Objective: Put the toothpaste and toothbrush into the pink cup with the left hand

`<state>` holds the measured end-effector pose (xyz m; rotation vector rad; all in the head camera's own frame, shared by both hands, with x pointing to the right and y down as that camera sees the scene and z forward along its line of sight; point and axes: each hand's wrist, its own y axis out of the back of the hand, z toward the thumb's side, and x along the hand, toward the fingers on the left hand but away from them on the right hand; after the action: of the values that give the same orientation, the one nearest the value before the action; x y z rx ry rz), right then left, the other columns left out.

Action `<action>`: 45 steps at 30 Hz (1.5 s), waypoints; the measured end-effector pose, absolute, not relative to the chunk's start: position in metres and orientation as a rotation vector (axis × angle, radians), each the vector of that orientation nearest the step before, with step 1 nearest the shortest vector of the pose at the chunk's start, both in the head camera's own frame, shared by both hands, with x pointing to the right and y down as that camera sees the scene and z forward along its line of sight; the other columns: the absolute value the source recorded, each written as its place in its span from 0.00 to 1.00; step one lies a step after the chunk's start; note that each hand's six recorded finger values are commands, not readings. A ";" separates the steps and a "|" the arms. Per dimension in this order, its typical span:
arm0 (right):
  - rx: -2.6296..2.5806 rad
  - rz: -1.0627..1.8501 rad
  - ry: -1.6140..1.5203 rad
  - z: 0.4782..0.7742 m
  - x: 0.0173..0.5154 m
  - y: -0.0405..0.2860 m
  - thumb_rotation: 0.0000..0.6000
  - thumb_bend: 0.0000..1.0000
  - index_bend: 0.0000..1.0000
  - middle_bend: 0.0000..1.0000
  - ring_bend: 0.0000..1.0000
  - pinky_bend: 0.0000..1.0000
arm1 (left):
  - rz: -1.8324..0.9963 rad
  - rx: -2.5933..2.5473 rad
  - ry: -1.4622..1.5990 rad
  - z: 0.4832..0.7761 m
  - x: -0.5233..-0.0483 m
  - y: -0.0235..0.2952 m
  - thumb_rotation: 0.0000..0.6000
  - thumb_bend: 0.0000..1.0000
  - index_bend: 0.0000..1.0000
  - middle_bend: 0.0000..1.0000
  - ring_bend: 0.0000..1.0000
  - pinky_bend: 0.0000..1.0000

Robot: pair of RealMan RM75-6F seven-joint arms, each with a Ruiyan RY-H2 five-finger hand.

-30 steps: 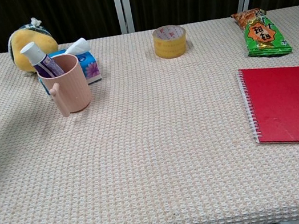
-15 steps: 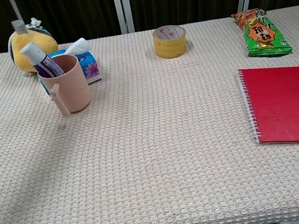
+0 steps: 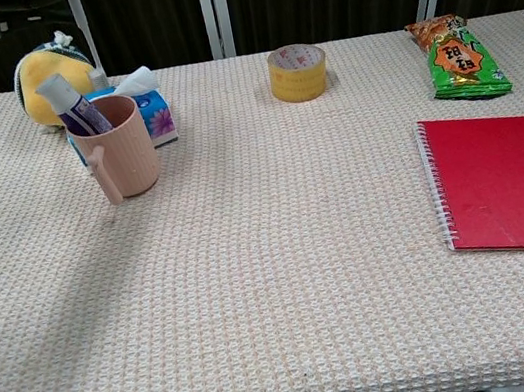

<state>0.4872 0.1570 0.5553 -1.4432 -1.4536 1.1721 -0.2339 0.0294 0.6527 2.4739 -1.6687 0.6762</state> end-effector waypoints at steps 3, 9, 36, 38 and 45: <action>-1.447 1.173 -1.452 0.557 0.487 0.157 1.00 0.45 0.00 0.00 0.00 0.00 | 0.685 2.458 -1.658 0.659 -0.235 0.031 1.00 0.35 0.64 0.36 0.12 0.22; -1.451 1.171 -1.455 0.558 0.486 0.157 1.00 0.45 0.00 0.00 0.00 0.00 | 0.709 2.427 -1.634 0.674 -0.235 0.036 1.00 0.35 0.64 0.36 0.12 0.22; -1.443 1.164 -1.461 0.556 0.487 0.157 1.00 0.46 0.00 0.00 0.00 0.00 | 0.649 2.424 -1.744 0.692 -0.260 0.050 1.00 0.31 0.06 0.13 0.06 0.19; -1.442 1.164 -1.458 0.555 0.487 0.158 1.00 0.46 0.00 0.00 0.00 0.00 | 0.637 2.433 -1.782 0.686 -0.267 0.049 1.00 0.31 0.07 0.13 0.06 0.19; -1.440 1.202 -1.411 0.555 0.490 0.166 1.00 0.45 0.00 0.00 0.00 0.00 | 0.764 2.598 -1.996 0.640 -0.316 0.057 0.97 0.31 0.12 0.13 0.06 0.20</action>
<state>0.4899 0.1661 0.5554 -1.4397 -1.4111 1.2020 -0.3157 0.0568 0.6399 2.5975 -1.9960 0.7644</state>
